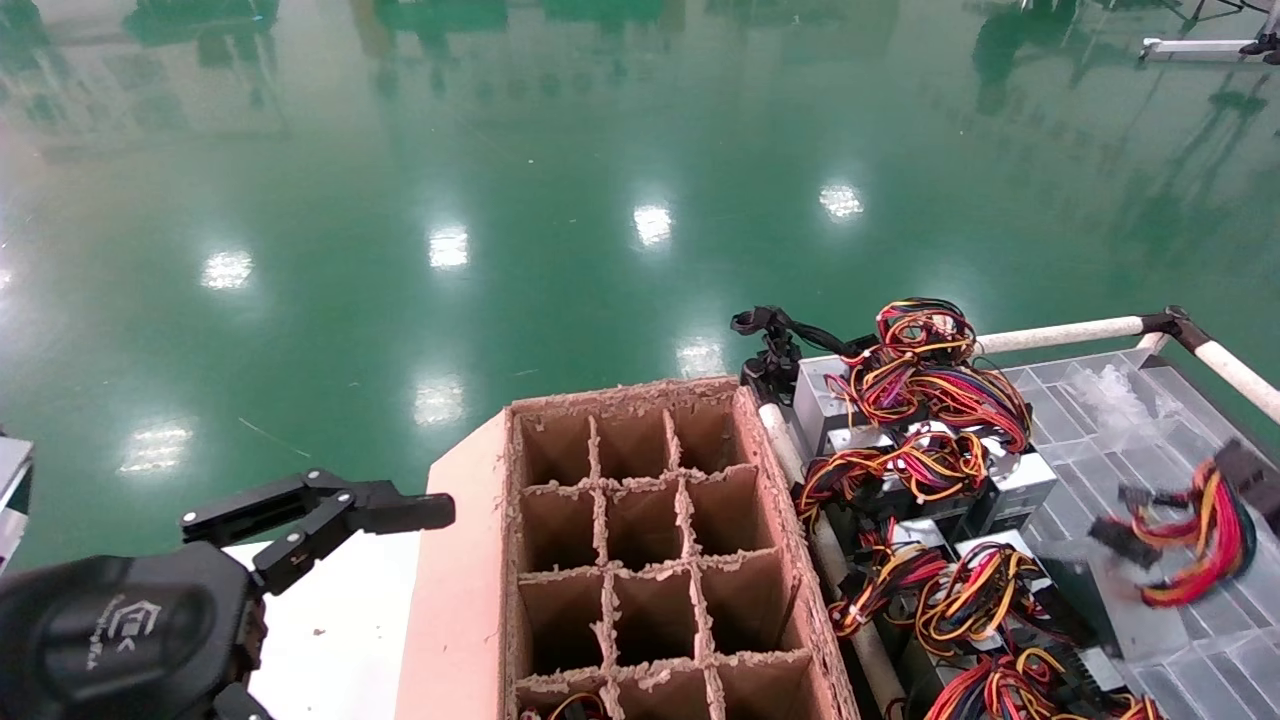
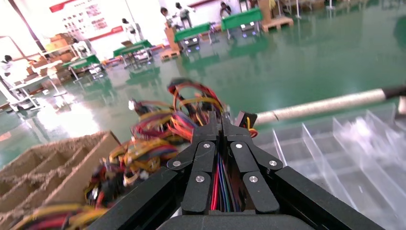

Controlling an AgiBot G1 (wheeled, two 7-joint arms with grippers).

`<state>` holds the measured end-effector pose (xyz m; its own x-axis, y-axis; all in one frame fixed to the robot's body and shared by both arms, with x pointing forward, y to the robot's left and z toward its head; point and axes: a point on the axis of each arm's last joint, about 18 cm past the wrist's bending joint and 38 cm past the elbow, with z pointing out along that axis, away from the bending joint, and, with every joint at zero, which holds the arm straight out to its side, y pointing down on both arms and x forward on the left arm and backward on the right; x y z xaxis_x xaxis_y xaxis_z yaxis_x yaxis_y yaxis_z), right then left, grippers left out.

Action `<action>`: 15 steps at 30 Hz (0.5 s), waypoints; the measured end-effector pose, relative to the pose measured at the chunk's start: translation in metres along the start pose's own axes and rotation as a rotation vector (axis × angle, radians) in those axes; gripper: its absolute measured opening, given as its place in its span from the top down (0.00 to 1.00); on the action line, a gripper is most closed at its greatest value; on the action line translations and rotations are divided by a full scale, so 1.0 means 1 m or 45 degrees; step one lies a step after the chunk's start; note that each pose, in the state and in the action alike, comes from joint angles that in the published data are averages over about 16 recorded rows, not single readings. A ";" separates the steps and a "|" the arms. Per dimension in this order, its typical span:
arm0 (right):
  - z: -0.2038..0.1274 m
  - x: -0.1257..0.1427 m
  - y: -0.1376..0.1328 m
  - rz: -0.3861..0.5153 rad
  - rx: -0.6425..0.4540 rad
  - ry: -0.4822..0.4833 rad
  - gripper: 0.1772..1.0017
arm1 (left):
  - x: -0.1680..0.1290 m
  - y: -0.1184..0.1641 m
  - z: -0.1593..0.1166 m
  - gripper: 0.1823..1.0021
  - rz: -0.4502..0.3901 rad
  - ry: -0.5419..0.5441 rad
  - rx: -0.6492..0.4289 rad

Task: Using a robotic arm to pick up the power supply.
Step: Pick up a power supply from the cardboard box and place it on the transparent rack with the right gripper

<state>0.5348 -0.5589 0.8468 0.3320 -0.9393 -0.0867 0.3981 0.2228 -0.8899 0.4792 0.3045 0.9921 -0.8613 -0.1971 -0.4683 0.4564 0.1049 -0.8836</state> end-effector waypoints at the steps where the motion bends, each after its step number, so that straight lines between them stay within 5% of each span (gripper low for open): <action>1: -0.003 0.000 0.001 0.004 -0.003 0.002 0.98 | 0.000 0.000 0.000 0.00 0.000 0.000 0.000; 15: -0.011 -0.001 -0.002 0.037 -0.014 -0.028 0.98 | 0.000 0.000 0.000 0.00 0.000 0.000 0.000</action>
<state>0.5240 -0.5608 0.8433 0.3621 -0.9264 -0.1029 0.3785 0.2470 -0.8920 0.4792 0.3045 0.9921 -0.8613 -0.1971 -0.4683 0.4564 0.1049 -0.8836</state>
